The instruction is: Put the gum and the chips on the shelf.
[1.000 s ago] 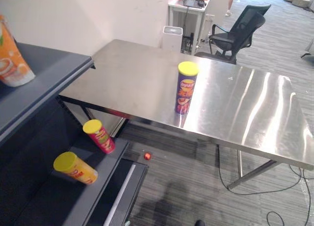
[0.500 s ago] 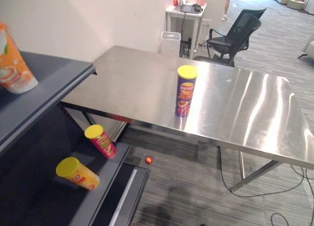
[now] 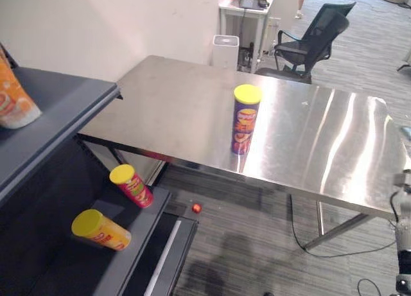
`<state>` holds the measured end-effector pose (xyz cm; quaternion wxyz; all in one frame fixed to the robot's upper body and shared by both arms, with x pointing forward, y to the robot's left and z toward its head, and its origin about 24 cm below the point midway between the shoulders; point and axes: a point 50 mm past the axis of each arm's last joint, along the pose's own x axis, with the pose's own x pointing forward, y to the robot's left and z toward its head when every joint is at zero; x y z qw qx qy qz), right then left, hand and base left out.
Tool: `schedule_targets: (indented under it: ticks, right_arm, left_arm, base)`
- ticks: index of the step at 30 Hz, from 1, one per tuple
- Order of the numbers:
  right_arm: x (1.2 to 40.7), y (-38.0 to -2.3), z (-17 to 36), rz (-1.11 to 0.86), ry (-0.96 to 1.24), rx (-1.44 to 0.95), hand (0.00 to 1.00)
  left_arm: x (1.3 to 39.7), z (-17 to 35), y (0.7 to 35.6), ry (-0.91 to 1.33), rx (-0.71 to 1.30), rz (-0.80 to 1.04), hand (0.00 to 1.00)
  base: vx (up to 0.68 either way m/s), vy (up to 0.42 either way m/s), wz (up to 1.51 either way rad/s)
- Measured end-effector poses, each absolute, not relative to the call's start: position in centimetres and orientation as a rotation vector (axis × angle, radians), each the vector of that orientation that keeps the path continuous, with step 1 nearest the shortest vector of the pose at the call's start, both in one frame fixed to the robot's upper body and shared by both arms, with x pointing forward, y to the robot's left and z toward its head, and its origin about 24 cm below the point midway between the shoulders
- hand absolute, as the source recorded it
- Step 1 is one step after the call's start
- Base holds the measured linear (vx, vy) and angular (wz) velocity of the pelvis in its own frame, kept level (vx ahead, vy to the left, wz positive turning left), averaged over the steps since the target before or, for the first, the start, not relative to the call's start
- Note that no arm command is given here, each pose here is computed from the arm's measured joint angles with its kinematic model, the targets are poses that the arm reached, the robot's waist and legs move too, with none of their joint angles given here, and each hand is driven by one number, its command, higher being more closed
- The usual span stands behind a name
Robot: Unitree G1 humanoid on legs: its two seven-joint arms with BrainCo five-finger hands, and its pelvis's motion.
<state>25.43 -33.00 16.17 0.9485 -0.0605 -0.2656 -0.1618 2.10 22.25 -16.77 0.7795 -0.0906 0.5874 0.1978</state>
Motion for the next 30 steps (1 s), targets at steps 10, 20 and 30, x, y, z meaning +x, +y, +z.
schedule_targets:
  ticks: [10, 20, 30]
  right_arm:
    - [29.7, -27.4, 15.3, 0.154, -0.342, -0.259, 0.00]
    - [31.1, -26.1, 14.8, 0.200, -0.297, -0.290, 0.00]
    - [31.7, -26.2, 15.5, 0.115, -0.312, -0.312, 0.00]
  left_arm:
    - [4.2, -16.0, 22.7, 1.168, 0.005, 0.312, 0.00]
    - [4.5, -15.9, 22.5, 1.143, 0.031, 0.297, 0.00]
    - [4.5, -15.9, 22.5, 1.140, 0.031, 0.302, 0.00]
  base:
    - [0.00, 0.022, 0.17]
    - [-0.05, -0.030, 0.12]
    - [-0.09, -0.043, 0.06]
